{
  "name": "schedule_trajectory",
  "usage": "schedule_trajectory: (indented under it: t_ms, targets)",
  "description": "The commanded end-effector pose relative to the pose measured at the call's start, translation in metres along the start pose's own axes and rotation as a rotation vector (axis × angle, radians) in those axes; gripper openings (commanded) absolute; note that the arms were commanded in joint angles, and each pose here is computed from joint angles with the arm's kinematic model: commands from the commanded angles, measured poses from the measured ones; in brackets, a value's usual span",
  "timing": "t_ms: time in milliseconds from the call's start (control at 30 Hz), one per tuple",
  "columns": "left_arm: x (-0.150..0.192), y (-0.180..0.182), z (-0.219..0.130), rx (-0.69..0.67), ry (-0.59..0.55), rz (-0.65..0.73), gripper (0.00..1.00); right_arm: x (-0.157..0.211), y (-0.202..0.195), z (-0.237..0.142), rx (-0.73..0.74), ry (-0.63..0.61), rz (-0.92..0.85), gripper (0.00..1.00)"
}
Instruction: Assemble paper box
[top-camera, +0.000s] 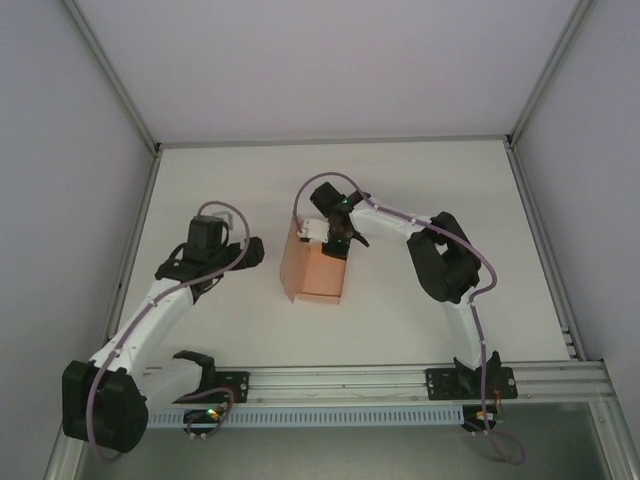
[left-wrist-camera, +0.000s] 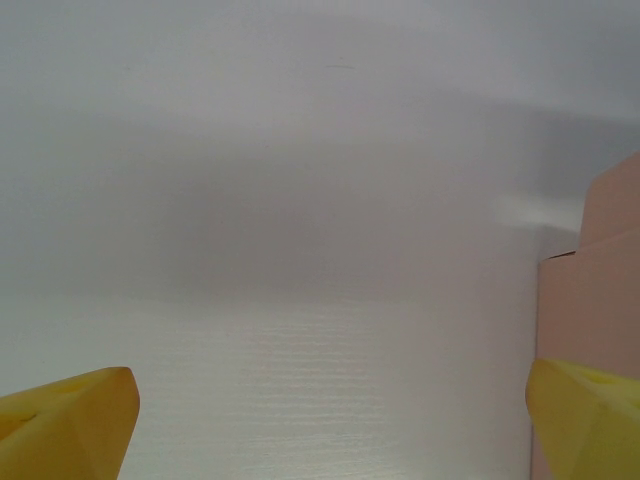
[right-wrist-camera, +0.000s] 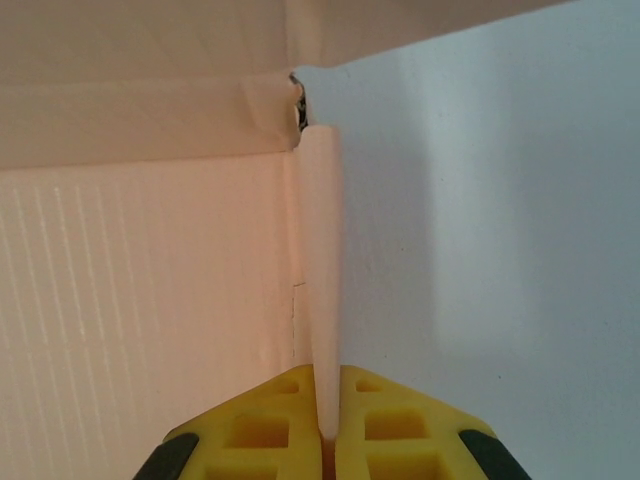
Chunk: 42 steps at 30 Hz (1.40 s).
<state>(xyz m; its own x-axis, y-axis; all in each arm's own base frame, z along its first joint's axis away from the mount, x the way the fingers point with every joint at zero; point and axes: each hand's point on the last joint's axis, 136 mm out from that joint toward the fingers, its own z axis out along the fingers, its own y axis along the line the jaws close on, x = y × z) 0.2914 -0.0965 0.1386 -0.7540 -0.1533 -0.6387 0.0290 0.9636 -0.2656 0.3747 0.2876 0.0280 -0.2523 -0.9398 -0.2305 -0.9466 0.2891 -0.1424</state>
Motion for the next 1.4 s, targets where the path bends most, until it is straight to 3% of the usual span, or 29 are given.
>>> schedule_trajectory:
  t_ms: [0,133,567,733,900,1167,1367]
  targets:
    - [0.010,0.008,-0.005,-0.031,0.020,-0.022,1.00,0.055,0.003,0.038,0.067,0.239,0.077,0.01]
    - [0.009,0.008,-0.009,-0.027,0.011,-0.025,1.00,0.048,0.005,0.036,0.046,0.219,0.095,0.07]
    - [0.010,0.007,-0.016,-0.014,-0.005,-0.033,1.00,0.037,0.005,0.040,0.009,0.200,0.114,0.10]
    - [0.010,0.006,-0.017,-0.009,-0.001,-0.042,1.00,0.038,-0.007,0.042,0.071,0.205,0.165,0.00]
    - [0.005,0.004,-0.020,0.001,-0.025,-0.062,1.00,0.008,-0.038,-0.014,0.150,-0.076,0.407,0.00]
    - [-0.008,-0.017,-0.003,0.117,-0.045,-0.126,1.00,-0.022,-0.031,-0.182,-0.011,-0.853,0.625,0.00]
    - [-0.031,-0.089,0.014,0.407,-0.027,-0.050,1.00,-0.012,-0.008,-0.237,-0.048,-1.048,0.684,0.00]
